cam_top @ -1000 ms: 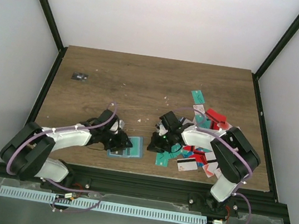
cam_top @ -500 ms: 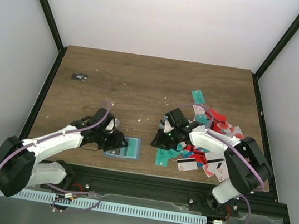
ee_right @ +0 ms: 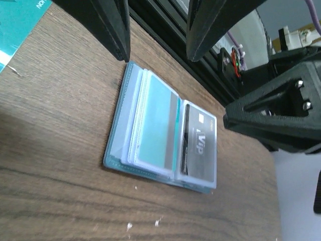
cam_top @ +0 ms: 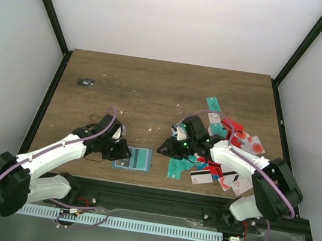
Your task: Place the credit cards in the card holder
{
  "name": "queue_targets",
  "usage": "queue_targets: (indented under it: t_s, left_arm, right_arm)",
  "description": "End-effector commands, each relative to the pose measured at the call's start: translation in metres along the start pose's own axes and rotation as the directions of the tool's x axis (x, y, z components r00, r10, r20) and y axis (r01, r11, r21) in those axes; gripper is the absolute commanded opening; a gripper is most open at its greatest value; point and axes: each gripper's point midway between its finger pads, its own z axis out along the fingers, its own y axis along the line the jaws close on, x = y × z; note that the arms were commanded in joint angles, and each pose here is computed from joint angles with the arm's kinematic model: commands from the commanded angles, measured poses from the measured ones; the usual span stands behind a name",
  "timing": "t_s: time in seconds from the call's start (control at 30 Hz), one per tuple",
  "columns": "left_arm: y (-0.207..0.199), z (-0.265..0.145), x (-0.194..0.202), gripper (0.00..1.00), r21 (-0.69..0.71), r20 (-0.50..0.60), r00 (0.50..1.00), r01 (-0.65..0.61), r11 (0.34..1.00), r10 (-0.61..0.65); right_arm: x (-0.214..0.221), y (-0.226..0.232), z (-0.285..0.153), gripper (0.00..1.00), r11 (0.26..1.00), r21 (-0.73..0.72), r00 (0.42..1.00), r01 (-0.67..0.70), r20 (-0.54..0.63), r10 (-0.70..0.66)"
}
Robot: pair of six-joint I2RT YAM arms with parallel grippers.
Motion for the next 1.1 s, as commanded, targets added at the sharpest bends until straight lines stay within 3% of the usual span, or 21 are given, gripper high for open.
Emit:
queue_targets:
  t_s: [0.0,0.27,0.77,1.07]
  left_arm:
    - [-0.004,0.005,-0.003,0.19,0.000,-0.013,1.000,-0.020,1.000,0.020]
    - [-0.002,0.020,-0.005,0.11,-0.022,-0.051,0.997,-0.053,0.998,0.052]
    - [-0.003,0.045,-0.005,0.07,-0.021,-0.106,0.992,-0.075,0.997,0.072]
    - [0.014,0.056,0.003,0.04,-0.095,-0.140,0.988,-0.078,0.992,0.064]
  right_arm:
    - [0.004,0.016,0.005,0.34,0.991,-0.132,0.999,-0.003,-0.036,-0.002]
    - [0.007,0.017,0.016,0.35,0.985,-0.170,0.998,-0.019,-0.070,0.007]
    - [0.013,0.011,0.035,0.35,0.986,-0.162,0.993,-0.037,-0.116,0.019]
    - [0.018,0.012,0.045,0.37,0.986,-0.164,0.990,-0.030,-0.143,0.007]
